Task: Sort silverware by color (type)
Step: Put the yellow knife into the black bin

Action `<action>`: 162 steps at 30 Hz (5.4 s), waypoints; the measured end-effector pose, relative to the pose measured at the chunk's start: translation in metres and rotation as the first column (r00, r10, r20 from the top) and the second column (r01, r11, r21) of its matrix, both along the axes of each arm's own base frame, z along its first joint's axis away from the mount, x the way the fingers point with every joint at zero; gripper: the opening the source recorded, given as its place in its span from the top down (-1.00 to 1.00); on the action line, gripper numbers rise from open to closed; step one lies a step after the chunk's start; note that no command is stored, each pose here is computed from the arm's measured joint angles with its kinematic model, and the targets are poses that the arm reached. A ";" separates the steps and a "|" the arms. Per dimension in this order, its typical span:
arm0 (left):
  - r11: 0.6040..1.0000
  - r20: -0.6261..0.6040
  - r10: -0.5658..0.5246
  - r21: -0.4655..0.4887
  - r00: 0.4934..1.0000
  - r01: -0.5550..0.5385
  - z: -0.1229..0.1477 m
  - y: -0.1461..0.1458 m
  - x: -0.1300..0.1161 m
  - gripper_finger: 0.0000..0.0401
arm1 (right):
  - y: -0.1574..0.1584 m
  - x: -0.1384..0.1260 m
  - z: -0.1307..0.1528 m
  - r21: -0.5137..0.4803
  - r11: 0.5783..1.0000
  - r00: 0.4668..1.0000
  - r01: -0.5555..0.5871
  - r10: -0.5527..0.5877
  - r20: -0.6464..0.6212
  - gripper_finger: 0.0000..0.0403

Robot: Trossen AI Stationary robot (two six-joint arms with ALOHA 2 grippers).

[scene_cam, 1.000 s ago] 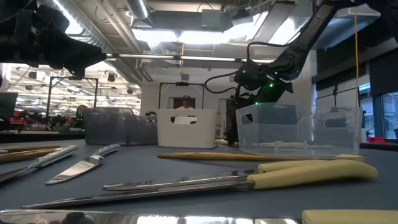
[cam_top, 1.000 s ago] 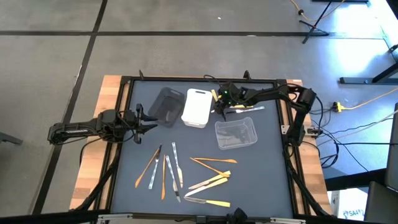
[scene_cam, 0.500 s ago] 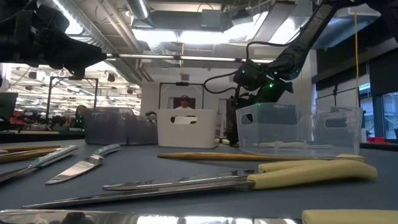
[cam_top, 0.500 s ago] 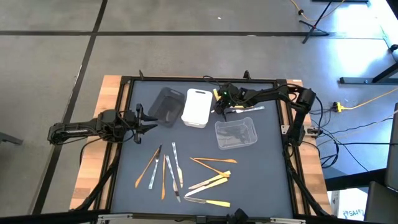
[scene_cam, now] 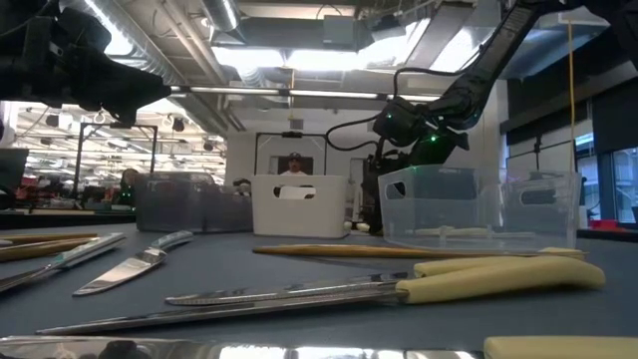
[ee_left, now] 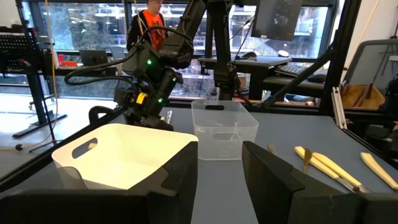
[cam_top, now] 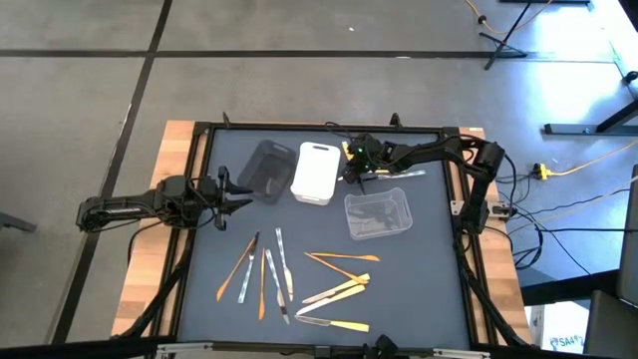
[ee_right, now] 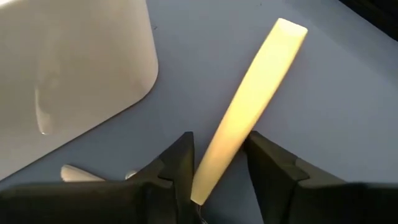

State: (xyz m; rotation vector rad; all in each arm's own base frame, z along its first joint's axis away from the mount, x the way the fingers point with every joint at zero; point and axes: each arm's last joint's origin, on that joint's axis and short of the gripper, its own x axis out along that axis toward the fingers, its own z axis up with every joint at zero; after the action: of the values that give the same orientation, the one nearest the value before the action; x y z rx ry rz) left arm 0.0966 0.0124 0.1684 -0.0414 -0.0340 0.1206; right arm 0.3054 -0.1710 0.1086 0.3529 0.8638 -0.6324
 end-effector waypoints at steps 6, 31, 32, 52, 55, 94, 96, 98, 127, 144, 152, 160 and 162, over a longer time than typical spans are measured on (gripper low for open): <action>1.000 0.000 0.000 0.000 1.000 0.000 0.000 0.000 0.000 0.41 | 0.000 0.001 0.000 -0.002 1.000 1.000 -0.002 0.002 0.009 0.49; 1.000 0.000 0.000 0.000 1.000 0.000 0.000 0.000 0.000 0.41 | 0.000 -0.001 0.001 -0.002 1.000 1.000 -0.001 0.001 0.005 0.87; 1.000 0.000 0.000 0.000 1.000 0.000 0.000 0.000 0.000 0.41 | 0.000 -0.001 0.003 -0.009 1.000 1.000 0.004 -0.004 0.007 0.87; 0.999 0.003 0.035 -0.001 0.999 -0.035 0.000 0.001 0.000 0.41 | 0.008 -0.024 0.095 -0.187 0.976 0.985 0.109 -0.080 0.156 0.87; 0.997 0.025 0.077 -0.001 0.997 -0.077 0.002 0.002 0.000 0.41 | 0.011 -0.029 0.111 -0.208 0.971 0.976 0.118 -0.074 0.207 0.87; 0.929 0.177 0.306 -0.271 0.936 -0.253 0.050 0.016 0.049 0.41 | 0.094 0.005 0.176 -0.431 0.902 0.793 0.001 0.262 0.549 0.87; 0.925 0.158 0.318 -0.270 0.935 -0.268 0.057 0.017 0.059 0.41 | 0.095 0.005 0.176 -0.432 0.902 0.793 -0.001 0.263 0.549 0.87; 0.920 0.141 0.331 -0.269 0.933 -0.285 0.064 0.019 0.070 0.41 | 0.095 0.005 0.176 -0.432 0.902 0.793 -0.001 0.264 0.549 0.87; 0.863 0.046 0.421 -0.327 0.906 -0.385 0.104 0.047 0.203 0.41 | 0.098 0.006 0.175 -0.411 0.907 0.759 -0.092 0.331 0.560 0.87; 0.863 0.094 0.426 -0.342 0.900 -0.373 0.110 0.048 0.206 0.41 | 0.113 0.009 0.175 -0.413 0.899 0.739 -0.150 0.379 0.557 0.87; 0.862 0.095 0.427 -0.342 0.899 -0.373 0.110 0.048 0.206 0.41 | 0.114 0.010 0.175 -0.410 0.896 0.730 -0.170 0.394 0.559 0.87; 0.864 0.094 0.425 -0.340 0.900 -0.372 0.110 0.048 0.206 0.41 | 0.114 0.010 0.175 -0.407 0.894 0.721 -0.189 0.407 0.560 0.87; 0.864 0.094 0.425 -0.339 0.900 -0.372 0.110 0.048 0.206 0.41 | 0.114 0.010 0.175 -0.407 0.894 0.721 -0.188 0.407 0.561 0.87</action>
State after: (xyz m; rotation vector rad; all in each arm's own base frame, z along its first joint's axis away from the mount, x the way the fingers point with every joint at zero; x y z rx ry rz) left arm 0.3024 0.0599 0.2784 -0.3660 -0.1919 0.5416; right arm 0.3152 -0.0569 0.2839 0.0986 0.1374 -0.2944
